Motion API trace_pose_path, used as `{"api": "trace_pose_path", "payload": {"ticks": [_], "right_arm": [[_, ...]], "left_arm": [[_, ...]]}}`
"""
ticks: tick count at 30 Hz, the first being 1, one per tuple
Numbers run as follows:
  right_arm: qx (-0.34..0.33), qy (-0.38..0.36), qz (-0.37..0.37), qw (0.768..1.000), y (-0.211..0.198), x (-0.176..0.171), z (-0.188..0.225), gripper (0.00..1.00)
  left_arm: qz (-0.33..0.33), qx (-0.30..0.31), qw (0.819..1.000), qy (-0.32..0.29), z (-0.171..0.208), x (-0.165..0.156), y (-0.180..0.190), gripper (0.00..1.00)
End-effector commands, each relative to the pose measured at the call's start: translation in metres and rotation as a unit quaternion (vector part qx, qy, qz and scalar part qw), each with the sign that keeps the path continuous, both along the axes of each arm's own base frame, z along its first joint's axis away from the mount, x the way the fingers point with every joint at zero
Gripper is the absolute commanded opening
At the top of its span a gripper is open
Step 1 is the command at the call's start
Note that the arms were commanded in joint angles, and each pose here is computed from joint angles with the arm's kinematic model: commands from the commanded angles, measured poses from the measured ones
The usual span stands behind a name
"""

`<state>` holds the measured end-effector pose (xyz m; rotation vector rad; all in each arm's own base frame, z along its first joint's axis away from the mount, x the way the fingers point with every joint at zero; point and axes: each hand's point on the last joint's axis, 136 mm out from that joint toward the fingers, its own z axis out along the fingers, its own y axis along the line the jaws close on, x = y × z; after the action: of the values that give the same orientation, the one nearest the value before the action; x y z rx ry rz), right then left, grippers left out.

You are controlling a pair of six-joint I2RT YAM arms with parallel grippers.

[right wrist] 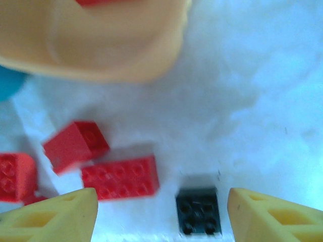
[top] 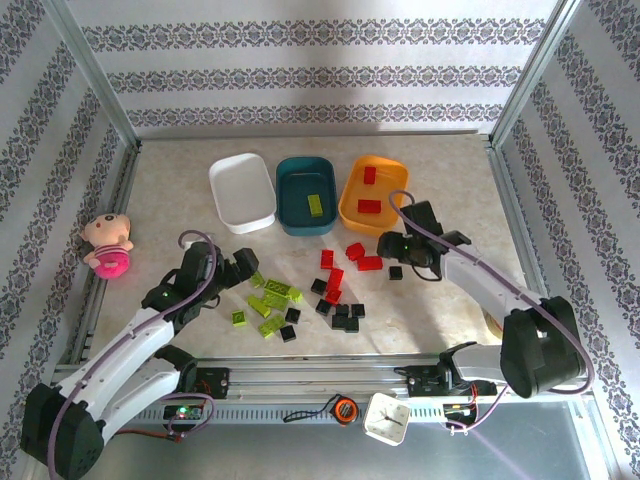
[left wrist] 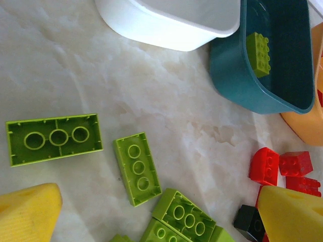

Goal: Sort the legos into containers by color
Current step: Pick up the lego from the middle-right of the table.

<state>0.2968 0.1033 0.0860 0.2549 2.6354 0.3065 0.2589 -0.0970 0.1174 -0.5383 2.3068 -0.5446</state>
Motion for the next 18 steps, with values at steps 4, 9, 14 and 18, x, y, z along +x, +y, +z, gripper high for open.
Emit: {"api": "trace_pose_path", "payload": {"ticks": [4, 9, 14, 18], "right_arm": [[-0.028, 0.058, 0.004, 0.998, -0.007, -0.035, -0.034, 0.64], [-0.048, 0.07, 0.016, 0.996, -0.003, -0.03, -0.048, 0.58], [-0.068, 0.072, 0.014, 0.995, -0.004, -0.019, -0.056, 0.51], [-0.089, 0.073, 0.014, 0.993, -0.007, -0.012, -0.061, 0.47]], "left_arm": [[-0.01, -0.009, 1.0, -0.016, 0.006, 0.011, -0.005, 1.0], [-0.01, -0.011, 1.0, -0.012, 0.003, 0.01, -0.005, 1.0], [-0.009, -0.009, 1.0, -0.009, 0.001, 0.007, -0.003, 1.0], [-0.007, -0.01, 1.0, -0.011, 0.002, 0.006, -0.002, 1.0]]}}
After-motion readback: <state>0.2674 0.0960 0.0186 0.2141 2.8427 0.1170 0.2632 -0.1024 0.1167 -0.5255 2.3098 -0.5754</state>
